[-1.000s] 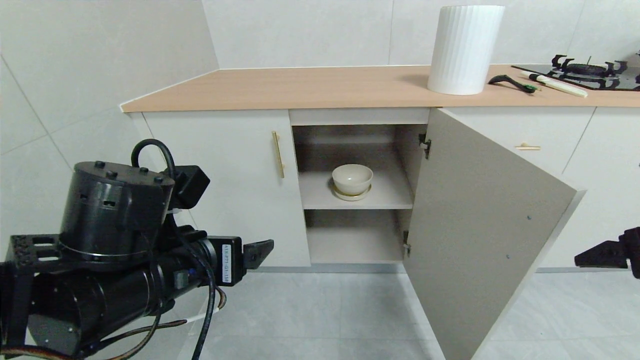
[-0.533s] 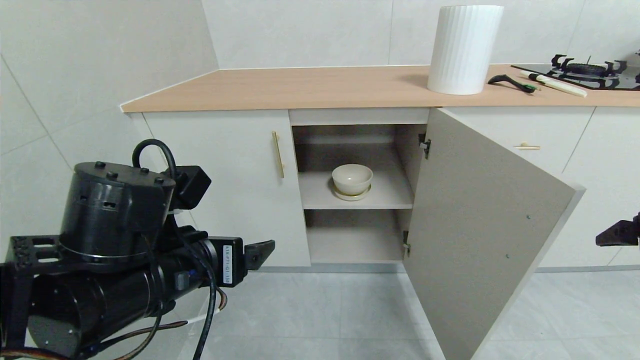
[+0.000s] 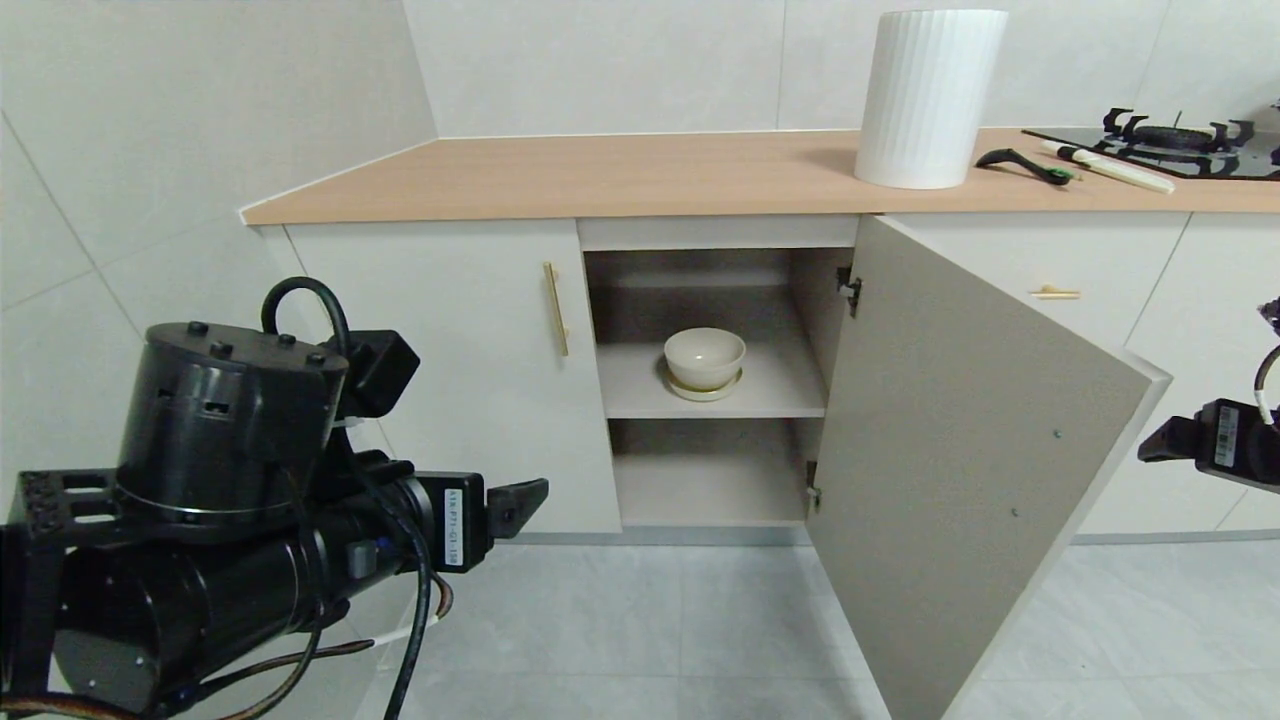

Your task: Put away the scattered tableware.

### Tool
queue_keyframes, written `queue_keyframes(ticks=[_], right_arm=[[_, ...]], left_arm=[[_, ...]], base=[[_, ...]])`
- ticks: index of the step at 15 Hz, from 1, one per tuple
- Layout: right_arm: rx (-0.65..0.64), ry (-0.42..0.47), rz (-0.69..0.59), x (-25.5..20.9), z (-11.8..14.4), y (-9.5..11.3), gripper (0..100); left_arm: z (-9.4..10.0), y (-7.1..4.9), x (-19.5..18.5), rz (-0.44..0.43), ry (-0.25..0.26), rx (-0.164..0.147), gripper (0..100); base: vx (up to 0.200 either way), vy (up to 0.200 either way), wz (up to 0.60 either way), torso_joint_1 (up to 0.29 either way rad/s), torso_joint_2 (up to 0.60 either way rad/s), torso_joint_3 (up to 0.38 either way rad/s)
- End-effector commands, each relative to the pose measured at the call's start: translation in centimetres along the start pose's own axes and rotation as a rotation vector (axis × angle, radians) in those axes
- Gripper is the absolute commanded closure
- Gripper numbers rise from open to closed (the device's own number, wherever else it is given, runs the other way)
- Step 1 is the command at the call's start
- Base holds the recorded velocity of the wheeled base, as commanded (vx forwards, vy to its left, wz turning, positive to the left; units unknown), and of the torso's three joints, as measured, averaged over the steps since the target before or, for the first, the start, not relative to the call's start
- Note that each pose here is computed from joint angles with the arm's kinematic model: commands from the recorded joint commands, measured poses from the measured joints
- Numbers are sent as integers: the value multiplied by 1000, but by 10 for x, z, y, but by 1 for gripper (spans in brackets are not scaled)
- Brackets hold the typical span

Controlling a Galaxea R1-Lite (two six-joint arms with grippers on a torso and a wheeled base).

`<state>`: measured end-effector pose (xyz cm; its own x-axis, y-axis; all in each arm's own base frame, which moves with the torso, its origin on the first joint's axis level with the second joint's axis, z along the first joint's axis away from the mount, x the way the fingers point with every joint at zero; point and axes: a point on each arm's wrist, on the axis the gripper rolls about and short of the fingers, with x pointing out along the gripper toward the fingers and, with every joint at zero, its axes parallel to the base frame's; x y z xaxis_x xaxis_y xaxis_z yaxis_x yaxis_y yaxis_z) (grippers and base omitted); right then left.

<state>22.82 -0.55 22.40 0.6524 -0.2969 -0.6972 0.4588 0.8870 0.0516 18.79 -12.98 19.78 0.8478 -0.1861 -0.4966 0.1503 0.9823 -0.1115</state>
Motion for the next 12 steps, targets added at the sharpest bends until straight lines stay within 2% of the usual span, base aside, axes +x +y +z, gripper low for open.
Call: queue_keyframes(ticks=[1,9,12], right_arm=[[-4,21,-3,8,-2,3,0],[-30,-21,86,23,-19,28,0],[-63,-44,162,21,-30,47,0]], left_arm=[[0,0,0,0,-1,-1,0],[1,0,-1,-2,-6,-3,0],[2,0,-2,-3,-10,-3,0]], base=[[0,0,0,0,0,0],[0,0,0,0,0,0],[0,0,0,0,0,0]])
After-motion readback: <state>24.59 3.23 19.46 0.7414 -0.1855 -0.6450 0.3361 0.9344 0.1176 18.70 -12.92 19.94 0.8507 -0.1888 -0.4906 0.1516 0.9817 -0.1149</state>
